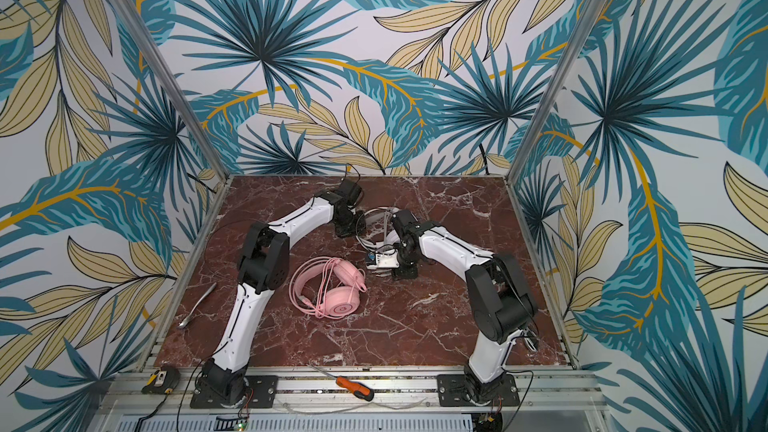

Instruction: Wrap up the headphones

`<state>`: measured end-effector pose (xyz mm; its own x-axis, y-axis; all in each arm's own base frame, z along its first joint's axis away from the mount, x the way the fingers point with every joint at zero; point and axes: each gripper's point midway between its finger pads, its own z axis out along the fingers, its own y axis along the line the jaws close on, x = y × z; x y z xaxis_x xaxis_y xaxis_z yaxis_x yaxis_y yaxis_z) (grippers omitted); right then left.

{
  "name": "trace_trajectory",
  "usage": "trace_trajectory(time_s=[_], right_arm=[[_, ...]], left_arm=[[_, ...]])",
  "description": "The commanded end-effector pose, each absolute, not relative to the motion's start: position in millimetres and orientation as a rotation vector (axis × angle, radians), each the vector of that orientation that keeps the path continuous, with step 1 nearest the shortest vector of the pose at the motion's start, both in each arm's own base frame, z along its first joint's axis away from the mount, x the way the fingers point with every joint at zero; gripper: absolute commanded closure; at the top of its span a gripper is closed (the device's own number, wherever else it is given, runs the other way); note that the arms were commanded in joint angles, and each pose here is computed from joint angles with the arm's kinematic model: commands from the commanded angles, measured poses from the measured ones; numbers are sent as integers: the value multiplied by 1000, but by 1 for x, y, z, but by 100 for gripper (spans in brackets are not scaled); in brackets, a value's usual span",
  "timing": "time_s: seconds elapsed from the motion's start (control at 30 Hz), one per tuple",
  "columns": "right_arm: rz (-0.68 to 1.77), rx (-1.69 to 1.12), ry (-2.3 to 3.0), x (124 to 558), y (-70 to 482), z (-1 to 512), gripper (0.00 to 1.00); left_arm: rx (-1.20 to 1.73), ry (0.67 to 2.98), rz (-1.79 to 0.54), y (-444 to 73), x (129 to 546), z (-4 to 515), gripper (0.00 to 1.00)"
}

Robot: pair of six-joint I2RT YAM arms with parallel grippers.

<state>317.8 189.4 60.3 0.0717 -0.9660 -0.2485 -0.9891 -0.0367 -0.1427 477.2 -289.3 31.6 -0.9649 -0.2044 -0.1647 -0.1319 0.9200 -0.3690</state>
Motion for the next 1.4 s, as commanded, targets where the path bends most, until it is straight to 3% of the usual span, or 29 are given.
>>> trace_trajectory(time_s=[0.0,0.2,0.73,1.07,1.37], right_arm=[[-16,-2213,1998,317,167,49,50],[-88,-2204,1979,336,169,40,41],[-47,-2300,1913,347,178,18,41],[17,-2352,1946,340,178,1,49],[12,-2356,1918,333,179,-11,74]], left_arm=[[-229,2929,-545,-299,471,3,100],[-226,2933,-544,-299,470,1,100],[-221,2934,-532,-297,470,3,100],[-217,2932,-539,-297,470,5,100],[-221,2937,-533,-296,469,5,100]])
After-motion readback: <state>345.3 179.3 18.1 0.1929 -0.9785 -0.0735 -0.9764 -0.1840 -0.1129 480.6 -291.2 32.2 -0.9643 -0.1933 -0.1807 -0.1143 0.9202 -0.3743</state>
